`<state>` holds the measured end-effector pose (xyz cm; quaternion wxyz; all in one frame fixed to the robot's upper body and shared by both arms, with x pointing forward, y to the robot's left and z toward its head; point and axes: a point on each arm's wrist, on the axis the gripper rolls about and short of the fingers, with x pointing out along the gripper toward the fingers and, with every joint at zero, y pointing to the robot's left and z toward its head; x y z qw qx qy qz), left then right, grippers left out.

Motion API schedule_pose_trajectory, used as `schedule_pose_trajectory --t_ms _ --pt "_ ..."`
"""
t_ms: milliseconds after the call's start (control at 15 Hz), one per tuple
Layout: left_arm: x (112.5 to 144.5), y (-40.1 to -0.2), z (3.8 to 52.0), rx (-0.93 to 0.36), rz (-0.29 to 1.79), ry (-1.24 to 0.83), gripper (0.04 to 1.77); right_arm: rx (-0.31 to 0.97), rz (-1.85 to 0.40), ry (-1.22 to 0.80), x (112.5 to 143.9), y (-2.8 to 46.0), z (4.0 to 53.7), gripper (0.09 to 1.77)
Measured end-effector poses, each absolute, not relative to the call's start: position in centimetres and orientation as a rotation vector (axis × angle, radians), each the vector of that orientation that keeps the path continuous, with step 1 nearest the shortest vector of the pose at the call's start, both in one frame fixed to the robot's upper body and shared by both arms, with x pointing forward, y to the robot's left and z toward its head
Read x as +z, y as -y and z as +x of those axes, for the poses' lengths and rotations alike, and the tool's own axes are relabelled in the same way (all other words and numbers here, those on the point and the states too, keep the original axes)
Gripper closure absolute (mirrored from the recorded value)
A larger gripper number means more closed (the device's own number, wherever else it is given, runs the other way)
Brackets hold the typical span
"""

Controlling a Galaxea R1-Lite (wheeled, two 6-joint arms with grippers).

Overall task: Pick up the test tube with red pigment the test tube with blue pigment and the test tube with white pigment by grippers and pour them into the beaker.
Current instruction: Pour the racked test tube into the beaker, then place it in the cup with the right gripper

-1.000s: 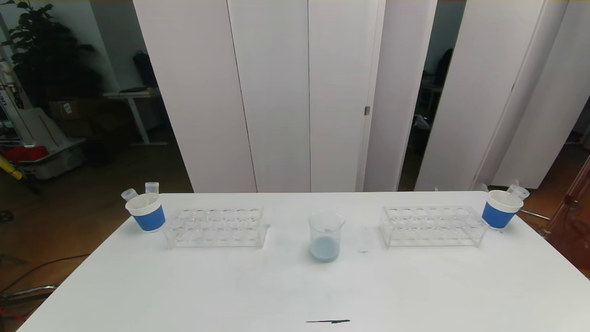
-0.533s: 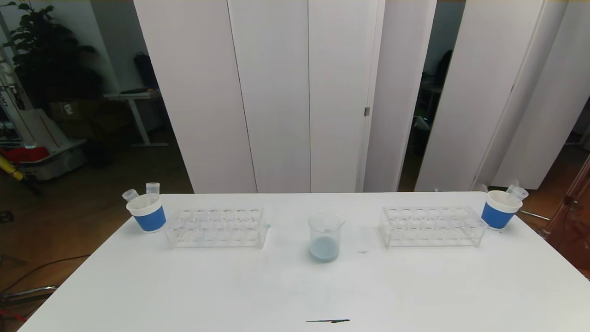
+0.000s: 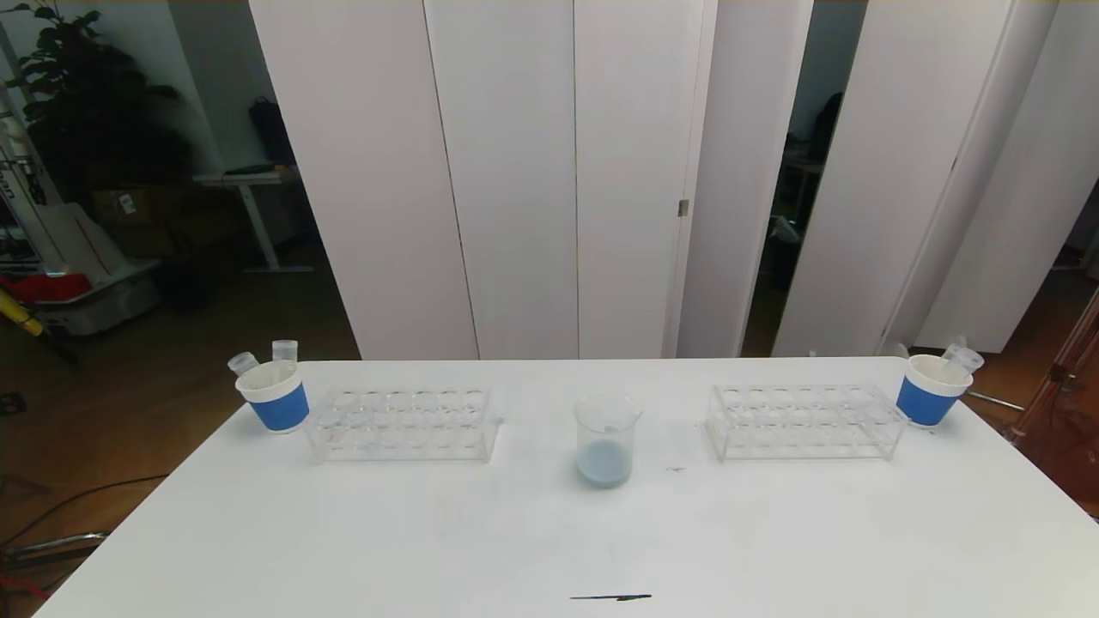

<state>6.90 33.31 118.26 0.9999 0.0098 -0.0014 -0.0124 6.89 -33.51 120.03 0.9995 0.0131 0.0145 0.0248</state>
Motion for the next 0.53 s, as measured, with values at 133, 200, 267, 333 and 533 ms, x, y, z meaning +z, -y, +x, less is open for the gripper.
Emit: schedule_pose_trajectory --t_ms 133,200,267,333,533 --pt "118.3 -33.3 6.9 -0.025 0.02 0.003 0.06 0.04 0.022 -0.015 119.3 33.5 6.7 0.11" --pt "118.3 -33.3 6.9 -0.025 0.02 0.003 0.06 0.02 0.017 -0.012 119.0 33.6 6.7 0.11" --pt "118.3 -33.3 6.9 -0.025 0.02 0.003 0.06 0.001 0.009 -0.01 118.7 33.6 6.8 0.11" --pt "118.3 -33.3 6.9 -0.026 0.02 0.003 0.06 -0.003 0.005 -0.006 118.6 33.7 6.8 0.11" --pt "118.3 -33.3 6.9 -0.025 0.02 0.003 0.06 -0.004 0.004 -0.008 118.4 33.7 6.8 0.11"
